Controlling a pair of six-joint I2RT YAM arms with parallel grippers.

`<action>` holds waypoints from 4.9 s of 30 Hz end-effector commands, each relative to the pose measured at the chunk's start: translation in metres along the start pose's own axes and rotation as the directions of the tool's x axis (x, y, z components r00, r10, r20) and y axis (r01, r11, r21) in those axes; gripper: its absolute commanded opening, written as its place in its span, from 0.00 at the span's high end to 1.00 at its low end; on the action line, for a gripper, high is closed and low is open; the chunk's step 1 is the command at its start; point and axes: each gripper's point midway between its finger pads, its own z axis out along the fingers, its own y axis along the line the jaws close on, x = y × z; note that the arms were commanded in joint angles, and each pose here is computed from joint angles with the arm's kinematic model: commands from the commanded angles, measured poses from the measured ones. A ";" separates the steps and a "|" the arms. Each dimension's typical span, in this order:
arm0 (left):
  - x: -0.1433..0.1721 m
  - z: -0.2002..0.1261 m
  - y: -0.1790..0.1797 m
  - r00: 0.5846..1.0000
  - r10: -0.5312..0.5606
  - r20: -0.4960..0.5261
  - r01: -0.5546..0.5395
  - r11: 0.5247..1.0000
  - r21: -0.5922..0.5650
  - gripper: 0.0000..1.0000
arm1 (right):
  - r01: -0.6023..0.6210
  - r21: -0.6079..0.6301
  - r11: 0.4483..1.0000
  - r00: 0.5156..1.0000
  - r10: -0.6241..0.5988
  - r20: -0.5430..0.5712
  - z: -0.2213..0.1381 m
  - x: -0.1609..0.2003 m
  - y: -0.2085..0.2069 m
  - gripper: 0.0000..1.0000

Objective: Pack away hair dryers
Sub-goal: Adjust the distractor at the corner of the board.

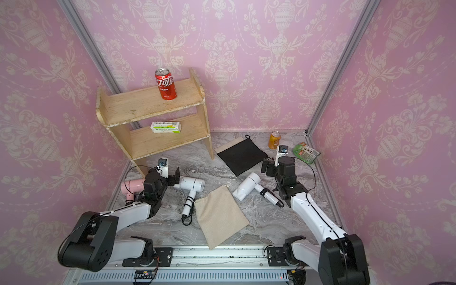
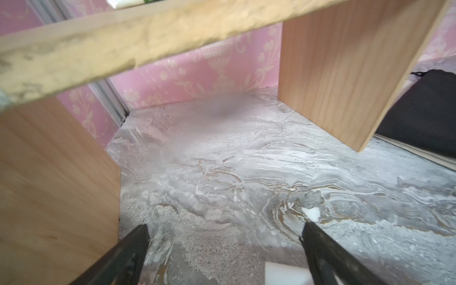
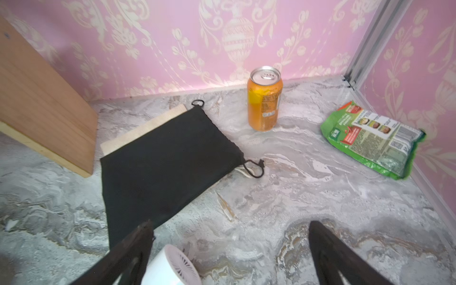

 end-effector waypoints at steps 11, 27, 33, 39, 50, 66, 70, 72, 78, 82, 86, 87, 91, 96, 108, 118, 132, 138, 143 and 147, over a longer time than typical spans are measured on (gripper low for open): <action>-0.086 -0.084 0.009 0.983 -0.133 0.127 0.143 0.987 -0.074 0.01 | -0.034 -0.263 0.964 0.999 0.043 0.031 -0.018 -0.017 0.093 0.00; -0.024 -0.122 0.123 0.411 -0.864 0.289 0.907 0.354 -0.229 0.05 | -0.159 -0.533 0.831 0.987 0.131 -0.091 0.018 -0.032 0.233 0.01; 0.013 -0.103 0.134 0.041 -0.929 0.368 0.996 0.010 -0.086 0.09 | -0.164 -0.537 0.828 0.986 0.132 -0.099 0.023 -0.035 0.237 0.01; 0.029 -0.095 0.144 -0.076 -0.908 0.411 0.994 -0.101 -0.041 0.11 | -0.159 -0.537 0.828 0.987 0.119 -0.110 0.026 -0.033 0.234 0.01; 0.006 -0.073 0.161 -0.087 -0.909 0.407 0.996 -0.079 0.036 0.11 | -0.179 -0.527 0.831 0.984 0.141 -0.112 0.032 -0.032 0.217 0.01; 0.002 -0.035 0.176 -0.057 -0.927 0.371 0.998 -0.041 0.052 0.12 | -0.171 -0.510 0.843 0.985 0.134 -0.110 0.033 -0.030 0.205 0.01; 0.000 -0.029 0.180 -0.048 -0.928 0.370 0.998 -0.030 0.055 0.12 | -0.170 -0.509 0.844 0.985 0.130 -0.114 0.034 -0.029 0.206 0.01; -0.002 -0.025 0.182 -0.041 -0.930 0.366 0.998 -0.021 0.058 0.12 | -0.168 -0.506 0.846 0.985 0.127 -0.114 0.034 -0.029 0.205 0.01; -0.006 -0.012 0.187 -0.021 -0.932 0.361 0.998 0.000 0.058 0.12 | -0.166 -0.502 0.849 0.986 0.125 -0.114 0.035 -0.029 0.204 0.00; -0.006 -0.003 0.189 -0.021 -0.934 0.357 0.998 0.003 0.067 0.12 | -0.165 -0.502 0.849 0.986 0.125 -0.113 0.034 -0.029 0.204 0.00; -0.006 0.005 0.190 -0.015 -0.937 0.348 0.997 0.010 0.071 0.12 | -0.161 -0.497 0.853 0.986 0.122 -0.110 0.034 -0.030 0.202 0.00; -0.007 0.008 0.191 -0.015 -0.938 0.346 0.997 0.012 0.073 0.12 | -0.161 -0.498 0.852 0.986 0.122 -0.109 0.033 -0.030 0.202 0.00; -0.010 0.017 0.192 -0.017 -0.943 0.332 0.996 0.013 0.086 0.12 | -0.161 -0.491 0.856 0.986 0.124 -0.107 0.033 -0.029 0.200 0.00; -0.014 0.026 0.194 -0.017 -0.946 0.324 0.995 0.015 0.096 0.13 | -0.161 -0.485 0.860 0.986 0.123 -0.110 0.034 -0.027 0.198 0.00; -0.022 0.055 0.201 0.010 -0.951 0.309 0.994 0.043 0.100 0.13 | -0.155 -0.478 0.864 0.987 0.114 -0.114 0.034 -0.025 0.197 0.00; -0.042 0.095 0.199 0.058 -0.958 0.282 0.988 0.095 0.118 0.14 | -0.149 -0.470 0.870 0.987 0.100 -0.128 0.035 -0.019 0.195 0.00; -0.054 0.142 0.197 0.099 -0.964 0.248 0.985 0.130 0.114 0.14 | -0.133 -0.429 0.894 0.983 0.062 -0.175 0.026 -0.005 0.183 0.00; -0.051 0.127 0.178 0.222 -0.955 0.194 0.972 0.233 0.032 0.14 | -0.056 -0.296 0.953 0.967 -0.022 -0.253 0.017 0.018 0.150 0.00; -0.054 0.097 0.152 0.441 -0.892 0.097 0.896 0.430 -0.111 0.13 | 0.046 -0.154 0.987 0.921 -0.102 -0.377 0.001 0.044 0.104 0.00; -0.065 0.078 0.125 0.597 -0.801 -0.036 0.786 0.594 -0.169 0.12 | 0.072 -0.121 0.990 0.877 -0.121 -0.465 -0.018 0.066 0.076 0.00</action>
